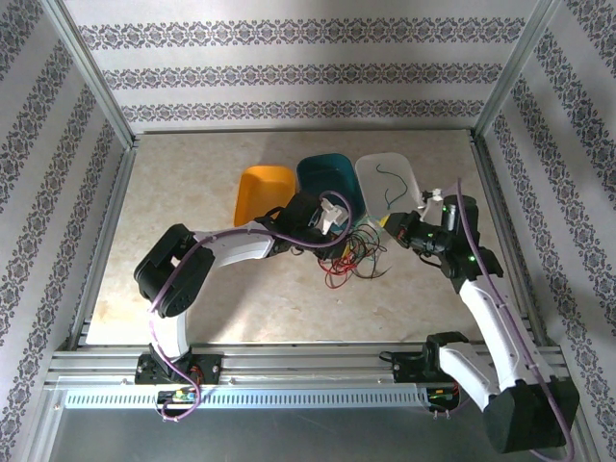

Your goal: Untangle the cables

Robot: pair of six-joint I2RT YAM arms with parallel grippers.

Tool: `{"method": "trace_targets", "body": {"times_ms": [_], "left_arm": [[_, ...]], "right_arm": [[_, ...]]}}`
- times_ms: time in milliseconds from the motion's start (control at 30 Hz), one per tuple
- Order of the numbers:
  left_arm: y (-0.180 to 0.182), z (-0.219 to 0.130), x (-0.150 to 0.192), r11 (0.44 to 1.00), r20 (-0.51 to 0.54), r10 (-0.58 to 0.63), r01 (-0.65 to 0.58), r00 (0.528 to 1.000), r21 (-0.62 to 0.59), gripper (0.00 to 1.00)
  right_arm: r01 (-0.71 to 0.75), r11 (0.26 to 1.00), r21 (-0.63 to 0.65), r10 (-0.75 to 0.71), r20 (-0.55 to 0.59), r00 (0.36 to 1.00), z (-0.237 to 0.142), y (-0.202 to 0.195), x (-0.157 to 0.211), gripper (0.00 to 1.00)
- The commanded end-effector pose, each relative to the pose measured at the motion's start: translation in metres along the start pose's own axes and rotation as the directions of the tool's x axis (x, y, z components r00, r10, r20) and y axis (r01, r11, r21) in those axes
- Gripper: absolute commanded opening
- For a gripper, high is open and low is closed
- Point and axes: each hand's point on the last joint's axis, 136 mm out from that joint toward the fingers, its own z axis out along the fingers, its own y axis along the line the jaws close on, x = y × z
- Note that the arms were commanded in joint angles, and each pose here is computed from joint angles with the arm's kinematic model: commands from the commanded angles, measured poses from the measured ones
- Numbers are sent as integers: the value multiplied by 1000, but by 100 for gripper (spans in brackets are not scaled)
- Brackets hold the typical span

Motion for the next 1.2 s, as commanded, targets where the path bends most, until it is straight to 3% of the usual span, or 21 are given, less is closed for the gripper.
{"method": "trace_targets", "body": {"times_ms": [0,133,467,633,833,1167], "left_arm": [[-24,-12,33,996,-141,33,-21,989,92,0],[-20,-18,59,997,-203,19,-4,979,72,0],[24,-27,84,984,-253,10,-54,967,-168,0],[34,-27,93,977,-254,-10,-45,967,-210,0],[35,-31,84,972,-191,-10,-36,982,-234,0],[30,-33,66,972,-138,-1,-32,990,-234,0]], "right_arm": [[13,998,68,-25,176,984,-21,-3,-32,0],[12,993,115,-38,230,973,-30,-13,-43,0],[-8,971,239,-79,352,933,-58,-28,-76,0],[-29,966,259,-76,386,919,-66,-33,-88,0],[-48,963,265,-59,380,923,-52,-44,-102,0],[-111,946,306,-47,466,884,-7,-78,-159,0]]}}
